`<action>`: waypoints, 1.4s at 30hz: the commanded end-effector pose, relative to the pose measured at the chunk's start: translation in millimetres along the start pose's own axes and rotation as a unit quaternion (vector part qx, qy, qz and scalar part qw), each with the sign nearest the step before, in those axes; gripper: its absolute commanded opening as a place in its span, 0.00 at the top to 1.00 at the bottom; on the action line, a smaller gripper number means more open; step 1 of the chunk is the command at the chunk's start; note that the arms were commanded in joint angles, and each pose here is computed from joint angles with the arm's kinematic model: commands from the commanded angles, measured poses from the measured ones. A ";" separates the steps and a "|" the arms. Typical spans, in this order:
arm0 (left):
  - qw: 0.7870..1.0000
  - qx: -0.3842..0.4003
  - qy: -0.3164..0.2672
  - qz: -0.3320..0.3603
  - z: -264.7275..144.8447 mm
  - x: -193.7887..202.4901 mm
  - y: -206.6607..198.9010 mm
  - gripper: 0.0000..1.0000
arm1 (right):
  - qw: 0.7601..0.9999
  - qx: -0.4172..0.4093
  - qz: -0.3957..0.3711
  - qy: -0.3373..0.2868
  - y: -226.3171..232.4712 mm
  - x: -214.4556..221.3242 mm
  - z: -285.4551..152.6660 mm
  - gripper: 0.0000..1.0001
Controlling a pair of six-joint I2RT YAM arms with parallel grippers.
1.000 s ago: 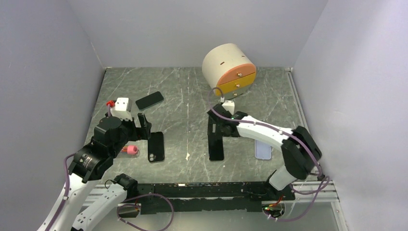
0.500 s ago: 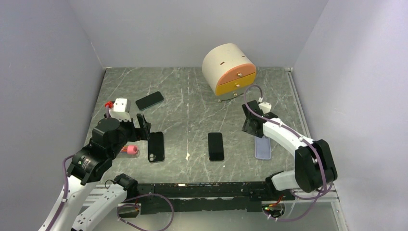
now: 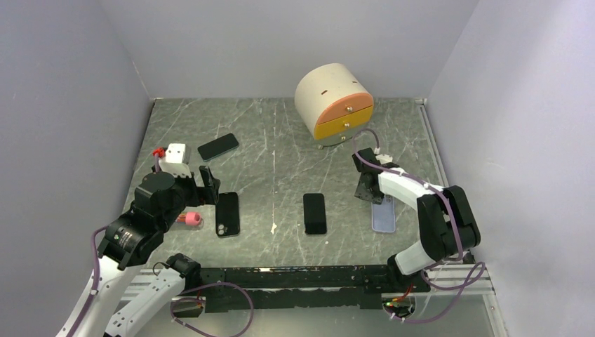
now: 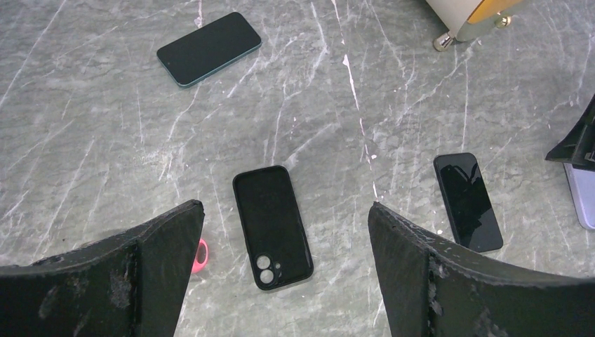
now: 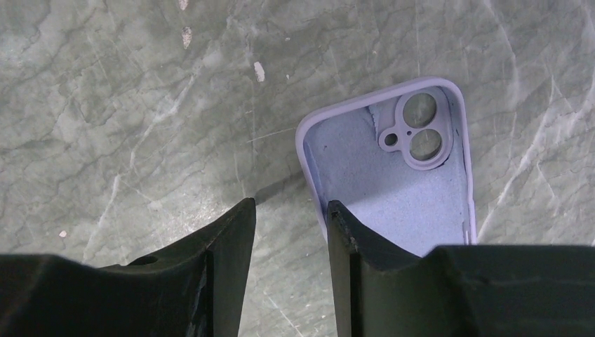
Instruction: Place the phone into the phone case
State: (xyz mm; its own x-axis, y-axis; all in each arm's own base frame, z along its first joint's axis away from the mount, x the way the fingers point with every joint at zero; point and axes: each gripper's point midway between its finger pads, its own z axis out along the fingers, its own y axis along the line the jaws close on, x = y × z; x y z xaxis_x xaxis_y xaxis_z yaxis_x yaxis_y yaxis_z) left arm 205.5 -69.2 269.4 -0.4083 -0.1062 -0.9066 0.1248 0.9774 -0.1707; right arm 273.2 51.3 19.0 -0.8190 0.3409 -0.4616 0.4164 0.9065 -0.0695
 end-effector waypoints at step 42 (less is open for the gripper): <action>0.999 -0.040 -0.024 -0.014 -8.0 -10.8 14.5 0.06 | 0.916 -0.386 -0.083 0.079 302.5 79.6 -139.1 1.00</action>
State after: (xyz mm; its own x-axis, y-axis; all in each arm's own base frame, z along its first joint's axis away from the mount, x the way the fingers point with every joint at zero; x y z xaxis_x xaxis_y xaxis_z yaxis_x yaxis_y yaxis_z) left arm 204.0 -55.6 269.7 -0.3925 -0.1177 -0.9122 0.0605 0.9863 -0.1533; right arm 271.6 353.7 68.5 -0.9200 0.1244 -0.3716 -0.0672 0.8841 0.4623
